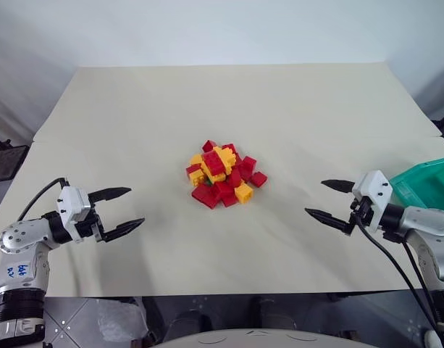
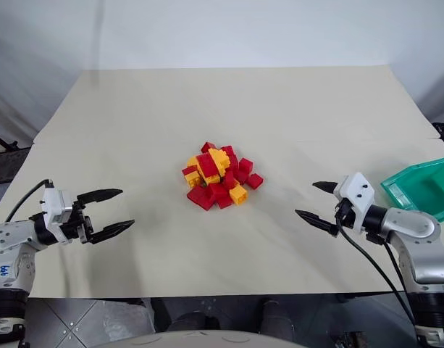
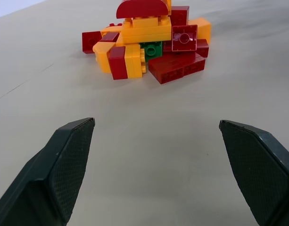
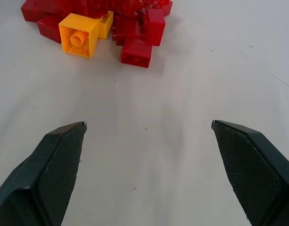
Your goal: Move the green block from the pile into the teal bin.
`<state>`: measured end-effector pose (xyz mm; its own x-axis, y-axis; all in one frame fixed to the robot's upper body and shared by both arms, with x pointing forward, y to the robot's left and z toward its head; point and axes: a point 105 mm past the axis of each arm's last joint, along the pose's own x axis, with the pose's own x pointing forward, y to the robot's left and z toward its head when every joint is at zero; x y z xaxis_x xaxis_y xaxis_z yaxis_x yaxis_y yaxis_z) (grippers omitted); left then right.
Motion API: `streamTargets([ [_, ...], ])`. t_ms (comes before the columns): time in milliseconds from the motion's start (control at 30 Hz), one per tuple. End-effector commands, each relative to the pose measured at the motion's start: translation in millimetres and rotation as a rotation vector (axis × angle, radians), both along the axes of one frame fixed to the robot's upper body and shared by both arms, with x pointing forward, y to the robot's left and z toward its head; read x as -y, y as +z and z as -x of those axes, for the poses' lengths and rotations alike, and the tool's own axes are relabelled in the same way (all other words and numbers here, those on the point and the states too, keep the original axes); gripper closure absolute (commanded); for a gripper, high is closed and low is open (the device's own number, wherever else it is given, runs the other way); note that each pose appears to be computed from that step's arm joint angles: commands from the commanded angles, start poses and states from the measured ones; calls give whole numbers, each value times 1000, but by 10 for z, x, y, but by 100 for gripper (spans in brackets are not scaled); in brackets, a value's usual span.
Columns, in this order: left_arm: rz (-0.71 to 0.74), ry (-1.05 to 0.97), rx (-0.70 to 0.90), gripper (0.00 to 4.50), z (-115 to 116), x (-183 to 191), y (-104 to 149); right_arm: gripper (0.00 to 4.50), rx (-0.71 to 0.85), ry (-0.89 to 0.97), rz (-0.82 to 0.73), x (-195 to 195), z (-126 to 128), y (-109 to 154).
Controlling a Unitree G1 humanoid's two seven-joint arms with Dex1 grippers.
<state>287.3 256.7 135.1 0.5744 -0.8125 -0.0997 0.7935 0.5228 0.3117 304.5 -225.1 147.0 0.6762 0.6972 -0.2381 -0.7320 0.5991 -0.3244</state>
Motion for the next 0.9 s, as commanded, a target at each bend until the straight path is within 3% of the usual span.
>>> streamTargets([
  [33, -3, -10, 40, 0, -14, 9, 129, 4, 55, 0, -20, -13, 3, 140],
  [200, 67, 30, 19, 0, -87, 1, 207, 4, 52, -2, -23, -15, -1, 138],
  [433, 48, 133, -6, 0, -195, -83, 204, 4, 49, -1, -31, -27, -46, 151],
  [633, 46, 107, 59, 0, -135, -104, 320, 4, 43, 13, -46, -51, -72, 157],
  [733, 47, 83, 34, 61, -92, -98, 322, 0, 53, 21, -60, -81, -106, 186],
  [900, 136, 68, 63, 212, 35, -141, 449, 0, 57, 110, -116, -253, -87, 335],
])
